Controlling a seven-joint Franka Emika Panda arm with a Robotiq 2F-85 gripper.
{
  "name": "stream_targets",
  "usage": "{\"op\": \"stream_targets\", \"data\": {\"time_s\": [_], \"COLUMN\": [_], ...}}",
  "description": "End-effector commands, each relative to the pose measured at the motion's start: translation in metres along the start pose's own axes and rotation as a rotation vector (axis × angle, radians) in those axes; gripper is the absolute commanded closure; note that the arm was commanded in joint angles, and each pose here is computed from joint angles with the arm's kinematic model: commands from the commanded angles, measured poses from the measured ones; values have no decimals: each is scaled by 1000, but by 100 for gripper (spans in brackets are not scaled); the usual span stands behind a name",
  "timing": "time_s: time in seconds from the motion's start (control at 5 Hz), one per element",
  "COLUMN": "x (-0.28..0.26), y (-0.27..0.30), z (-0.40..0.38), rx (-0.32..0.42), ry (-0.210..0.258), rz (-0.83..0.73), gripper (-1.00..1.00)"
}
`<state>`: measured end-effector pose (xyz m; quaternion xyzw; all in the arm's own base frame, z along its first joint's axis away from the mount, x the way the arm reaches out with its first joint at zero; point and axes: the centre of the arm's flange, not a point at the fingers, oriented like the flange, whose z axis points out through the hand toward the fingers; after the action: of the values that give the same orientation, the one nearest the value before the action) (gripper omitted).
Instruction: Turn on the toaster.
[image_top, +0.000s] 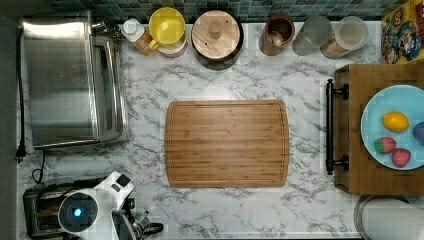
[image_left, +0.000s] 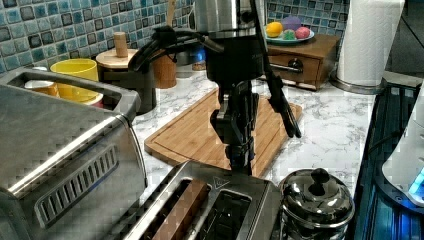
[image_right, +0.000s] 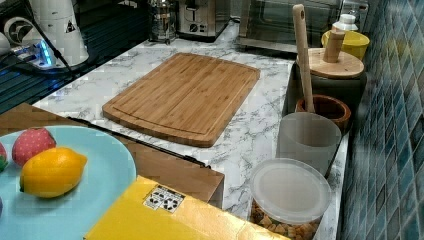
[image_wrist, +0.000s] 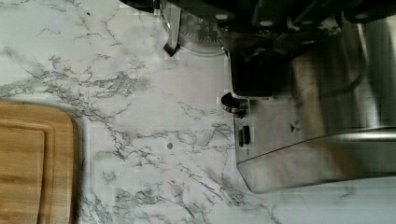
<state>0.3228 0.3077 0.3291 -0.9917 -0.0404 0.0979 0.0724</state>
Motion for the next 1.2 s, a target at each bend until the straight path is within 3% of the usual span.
{"op": "stream_targets", "data": {"time_s": [0.2,0.6,1.0,1.2], "x": [41,43,52,52], "y": [40,44,70,70], "z": [18,73,143,143], "rx": [55,22,-50,-50], "ry": [-55,-164,-343,-343], "rz": [140,152,240,240], "gripper": [100,100,100,100]}}
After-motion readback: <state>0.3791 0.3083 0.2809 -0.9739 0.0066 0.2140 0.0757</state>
